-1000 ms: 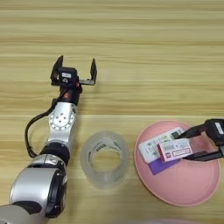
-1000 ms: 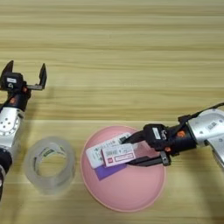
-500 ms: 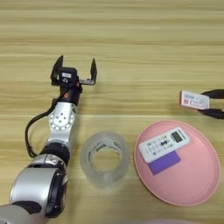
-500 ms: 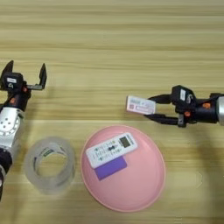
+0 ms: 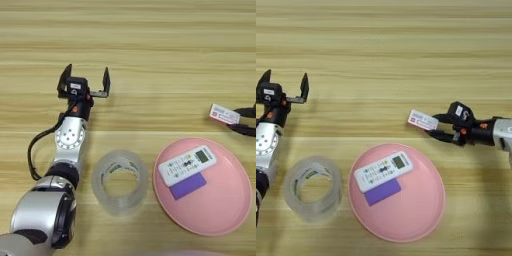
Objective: Move the objects on the table
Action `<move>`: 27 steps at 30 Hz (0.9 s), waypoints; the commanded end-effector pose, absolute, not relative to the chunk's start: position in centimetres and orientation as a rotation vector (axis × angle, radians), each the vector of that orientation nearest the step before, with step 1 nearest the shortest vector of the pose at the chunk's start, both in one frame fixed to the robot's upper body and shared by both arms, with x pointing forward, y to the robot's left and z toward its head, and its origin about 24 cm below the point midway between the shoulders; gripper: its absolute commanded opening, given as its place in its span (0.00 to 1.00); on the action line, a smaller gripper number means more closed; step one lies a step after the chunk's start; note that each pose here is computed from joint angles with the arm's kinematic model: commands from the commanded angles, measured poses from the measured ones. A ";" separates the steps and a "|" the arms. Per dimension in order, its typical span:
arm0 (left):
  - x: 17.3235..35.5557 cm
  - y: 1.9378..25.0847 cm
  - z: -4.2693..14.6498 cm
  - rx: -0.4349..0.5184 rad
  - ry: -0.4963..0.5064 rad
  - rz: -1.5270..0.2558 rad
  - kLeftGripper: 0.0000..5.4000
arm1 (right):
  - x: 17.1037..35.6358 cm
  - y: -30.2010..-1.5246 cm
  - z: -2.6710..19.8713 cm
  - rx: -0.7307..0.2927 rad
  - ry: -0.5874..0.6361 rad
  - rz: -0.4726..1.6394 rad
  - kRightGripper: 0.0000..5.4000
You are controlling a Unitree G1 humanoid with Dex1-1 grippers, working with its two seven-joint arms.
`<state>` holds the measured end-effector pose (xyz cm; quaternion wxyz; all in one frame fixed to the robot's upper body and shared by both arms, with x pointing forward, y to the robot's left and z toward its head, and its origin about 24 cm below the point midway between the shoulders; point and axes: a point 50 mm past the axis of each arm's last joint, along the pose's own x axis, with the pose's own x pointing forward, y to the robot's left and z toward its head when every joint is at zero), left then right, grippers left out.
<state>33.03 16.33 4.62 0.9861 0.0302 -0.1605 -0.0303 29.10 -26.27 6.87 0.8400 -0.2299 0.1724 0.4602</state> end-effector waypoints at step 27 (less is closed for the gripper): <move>33.3 16.3 5.0 0.081 -0.337 -0.072 1.00 | 29.4 -26.4 5.3 -0.521 0.386 0.956 0.62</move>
